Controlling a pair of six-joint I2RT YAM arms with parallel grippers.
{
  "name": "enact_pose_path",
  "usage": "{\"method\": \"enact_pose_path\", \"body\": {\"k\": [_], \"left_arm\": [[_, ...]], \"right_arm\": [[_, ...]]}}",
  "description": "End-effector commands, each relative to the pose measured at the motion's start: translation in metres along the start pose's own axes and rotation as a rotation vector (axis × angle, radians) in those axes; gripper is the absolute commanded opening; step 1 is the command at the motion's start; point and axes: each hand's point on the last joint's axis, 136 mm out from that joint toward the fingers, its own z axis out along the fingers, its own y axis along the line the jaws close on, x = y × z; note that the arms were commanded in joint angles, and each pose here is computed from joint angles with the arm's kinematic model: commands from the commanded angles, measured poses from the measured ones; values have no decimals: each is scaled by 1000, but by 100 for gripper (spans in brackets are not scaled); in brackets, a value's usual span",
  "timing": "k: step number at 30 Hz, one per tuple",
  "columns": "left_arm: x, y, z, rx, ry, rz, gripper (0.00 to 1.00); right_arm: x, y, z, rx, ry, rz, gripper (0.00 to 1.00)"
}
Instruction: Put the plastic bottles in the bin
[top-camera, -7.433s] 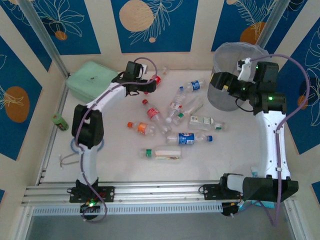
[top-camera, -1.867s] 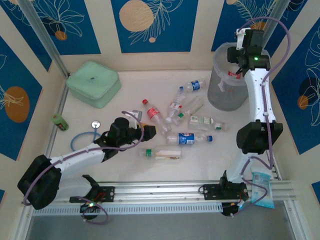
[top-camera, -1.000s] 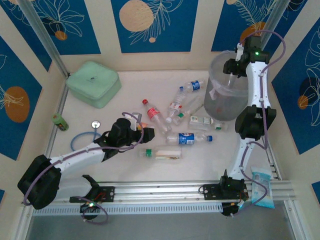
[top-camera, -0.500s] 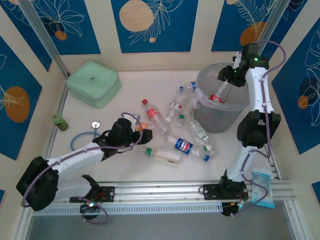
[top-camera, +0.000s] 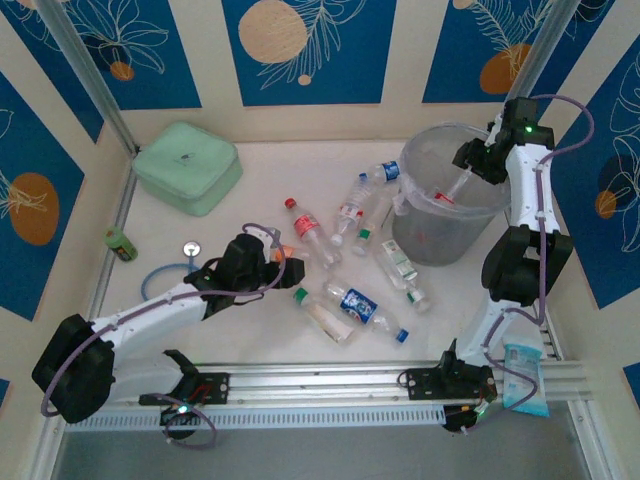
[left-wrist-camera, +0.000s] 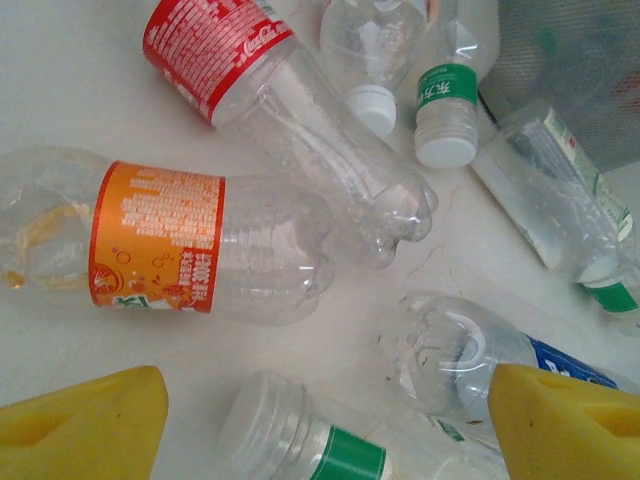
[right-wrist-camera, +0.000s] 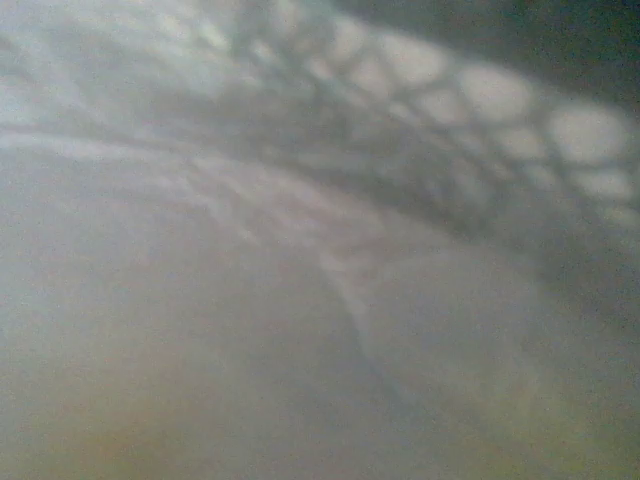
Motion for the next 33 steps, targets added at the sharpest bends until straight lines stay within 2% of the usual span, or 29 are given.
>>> {"method": "enact_pose_path", "body": {"k": [1, 7, 14, 17, 22, 25, 28, 33], "left_arm": [[-10, -2, -8, -16, -16, 4, 83], [-14, 2, -11, -59, -14, 6, 85], [-15, 17, -15, -134, -29, -41, 87], [-16, 32, -13, -178, -74, -162, 86], [-22, 38, -2, -117, -178, -372, 89], [-19, 45, 4, -130, -194, -496, 90], [-16, 45, 12, -116, -206, -605, 90], [-17, 38, 37, -69, -200, -712, 92]], "right_arm": [[-16, 12, -33, -45, -85, 14, 68], [-33, 28, -76, -68, -179, -15, 84], [-29, 49, -112, -108, -249, -69, 86], [-19, 64, -127, -151, -284, -103, 86], [5, 99, -151, -412, -323, -113, 86], [20, 110, -157, -500, -313, -119, 86], [35, 116, -155, -536, -280, -127, 86], [48, 118, -151, -542, -259, -140, 86]]}}
